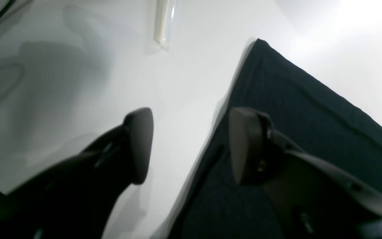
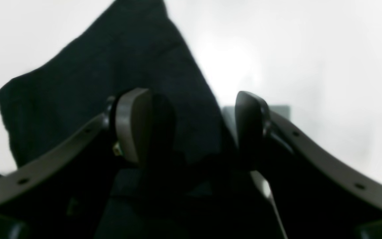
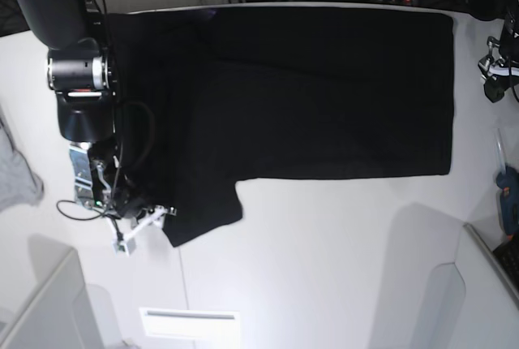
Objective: Fold the T-shirt properly
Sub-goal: 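Move the right gripper to the hem corner beside the sleeve and grasp, then move the left gripper to the opposite hem corner and grasp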
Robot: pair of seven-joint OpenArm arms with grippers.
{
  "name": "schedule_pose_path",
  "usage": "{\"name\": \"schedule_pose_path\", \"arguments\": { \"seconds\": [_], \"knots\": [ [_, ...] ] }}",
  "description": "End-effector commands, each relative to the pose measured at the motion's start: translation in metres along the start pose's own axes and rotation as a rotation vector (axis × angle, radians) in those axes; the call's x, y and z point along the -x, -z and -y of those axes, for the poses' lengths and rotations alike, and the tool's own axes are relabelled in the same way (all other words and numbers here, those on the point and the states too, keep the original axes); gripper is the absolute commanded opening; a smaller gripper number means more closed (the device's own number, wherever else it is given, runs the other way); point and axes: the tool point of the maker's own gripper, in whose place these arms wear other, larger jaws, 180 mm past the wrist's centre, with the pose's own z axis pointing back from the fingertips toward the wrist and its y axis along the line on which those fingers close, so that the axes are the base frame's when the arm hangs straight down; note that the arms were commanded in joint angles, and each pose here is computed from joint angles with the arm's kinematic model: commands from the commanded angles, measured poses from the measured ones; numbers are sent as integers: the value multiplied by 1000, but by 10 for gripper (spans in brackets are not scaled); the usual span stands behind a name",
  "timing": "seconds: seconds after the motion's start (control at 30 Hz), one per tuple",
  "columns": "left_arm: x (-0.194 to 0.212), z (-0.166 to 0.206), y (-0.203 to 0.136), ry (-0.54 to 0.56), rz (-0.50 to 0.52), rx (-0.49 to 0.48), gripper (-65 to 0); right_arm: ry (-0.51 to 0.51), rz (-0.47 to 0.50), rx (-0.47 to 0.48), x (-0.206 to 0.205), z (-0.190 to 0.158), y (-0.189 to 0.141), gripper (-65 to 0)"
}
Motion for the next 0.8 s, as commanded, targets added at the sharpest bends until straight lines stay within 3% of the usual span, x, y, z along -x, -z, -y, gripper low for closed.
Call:
{"name": "schedule_pose_path", "arguments": {
  "seconds": [0.0, 0.33, 0.43, 0.57, 0.77],
  "knots": [
    [-10, -2, -1, 13, 27, 2, -298, -10, 3, -5, -8, -1, -3, -314],
    [-22, -16, 12, -4, 28, -18, -281, -3, 4, -1, -6, 0, -3, -638],
    [-42, -10, 20, -12, 68, 0, -191, -1, 5, 0, -7, 1, -3, -650],
    [-56, 14, 45, 14, 40, 59, -81, -2, 4, 0, -6, 1, -3, -650],
    [-60, 53, 98, 1, -38, 143, -81, -1, 3, 0, -6, 1, -3, -650]
  ]
}}
